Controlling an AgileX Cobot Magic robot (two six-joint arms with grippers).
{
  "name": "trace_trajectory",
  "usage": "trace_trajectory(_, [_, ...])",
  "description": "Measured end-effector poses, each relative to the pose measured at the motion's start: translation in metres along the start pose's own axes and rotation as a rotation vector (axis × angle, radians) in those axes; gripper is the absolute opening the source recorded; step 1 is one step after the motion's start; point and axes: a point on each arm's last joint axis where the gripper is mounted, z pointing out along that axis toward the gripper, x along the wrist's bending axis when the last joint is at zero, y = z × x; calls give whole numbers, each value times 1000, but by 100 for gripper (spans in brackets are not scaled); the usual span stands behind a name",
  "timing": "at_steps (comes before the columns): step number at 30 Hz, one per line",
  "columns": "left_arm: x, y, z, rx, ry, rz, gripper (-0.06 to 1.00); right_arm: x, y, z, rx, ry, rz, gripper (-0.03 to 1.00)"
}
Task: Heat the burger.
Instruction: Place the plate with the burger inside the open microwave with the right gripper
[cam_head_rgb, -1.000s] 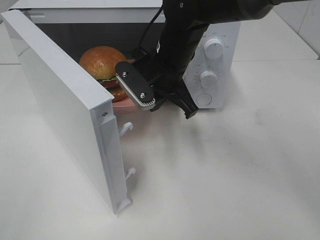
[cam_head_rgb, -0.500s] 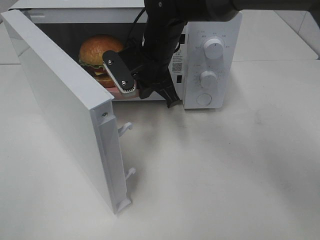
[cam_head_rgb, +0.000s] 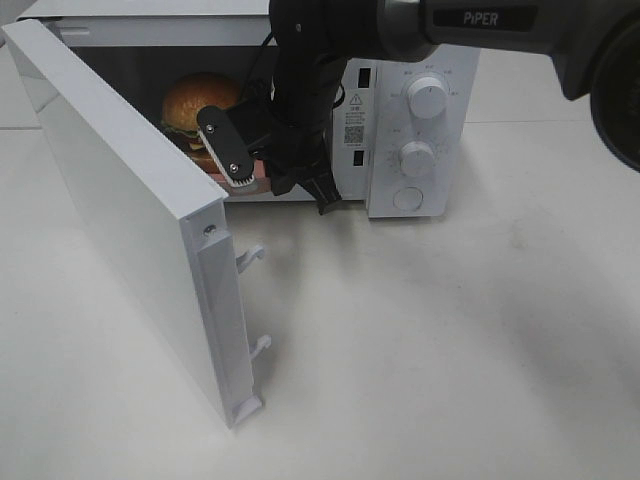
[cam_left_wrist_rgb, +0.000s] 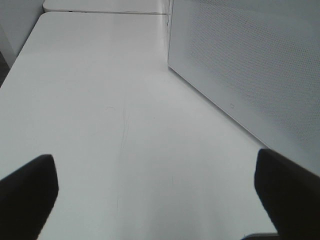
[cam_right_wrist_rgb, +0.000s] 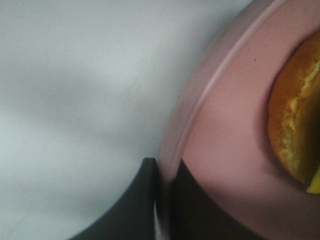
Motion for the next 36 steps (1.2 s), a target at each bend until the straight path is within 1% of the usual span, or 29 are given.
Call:
trace_trajectory(3, [0, 0, 0, 0, 0, 0, 99, -6, 1, 4, -1, -15, 20, 4])
trace_trajectory(10, [0, 0, 0, 0, 0, 0, 99, -10, 0, 11, 21, -32, 34, 4])
trace_trajectory(14, [0, 0, 0, 0, 0, 0, 99, -14, 0, 16, 29, -63, 35, 5])
trace_trajectory(16, [0, 0, 0, 0, 0, 0, 99, -17, -1, 20, 38, -93, 56, 9])
trace_trajectory(17, [0, 0, 0, 0, 0, 0, 99, -17, -1, 20, 38, -93, 56, 9])
trace_trajectory(18, [0, 0, 0, 0, 0, 0, 99, -19, -1, 23, 44, -105, 66, 11])
trace_trajectory(19, [0, 0, 0, 0, 0, 0, 99, -19, -1, 23, 44, -105, 66, 11])
trace_trajectory(20, [0, 0, 0, 0, 0, 0, 99, -20, -1, 24, 44, -114, 72, 14])
trace_trajectory(21, [0, 0, 0, 0, 0, 0, 99, -21, -1, 27, 43, -128, 76, 20])
trace_trajectory(22, [0, 0, 0, 0, 0, 0, 99, -21, -1, 27, 43, -128, 76, 20])
trace_trajectory(23, [0, 0, 0, 0, 0, 0, 99, -23, 0, 28, 35, -153, 93, 27])
trace_trajectory(24, [0, 0, 0, 0, 0, 0, 99, -25, 0, 29, 29, -168, 103, 31])
trace_trajectory(25, [0, 0, 0, 0, 0, 0, 99, -25, 0, 29, 29, -168, 103, 31])
trace_trajectory(26, [0, 0, 0, 0, 0, 0, 99, -27, 1, 28, 19, -191, 125, 38])
trace_trajectory(27, [0, 0, 0, 0, 0, 0, 99, -27, 1, 28, 19, -191, 125, 38])
trace_trajectory(28, [0, 0, 0, 0, 0, 0, 99, -29, 1, 28, 14, -211, 139, 44])
trace_trajectory(29, [0, 0, 0, 0, 0, 0, 99, -29, 1, 28, 14, -211, 139, 44])
trace_trajectory(31, [0, 0, 0, 0, 0, 0, 99, -29, 1, 27, 12, -220, 140, 47])
trace_trajectory(36, [0, 0, 0, 0, 0, 0, 99, -30, 1, 27, 9, -222, 169, 48])
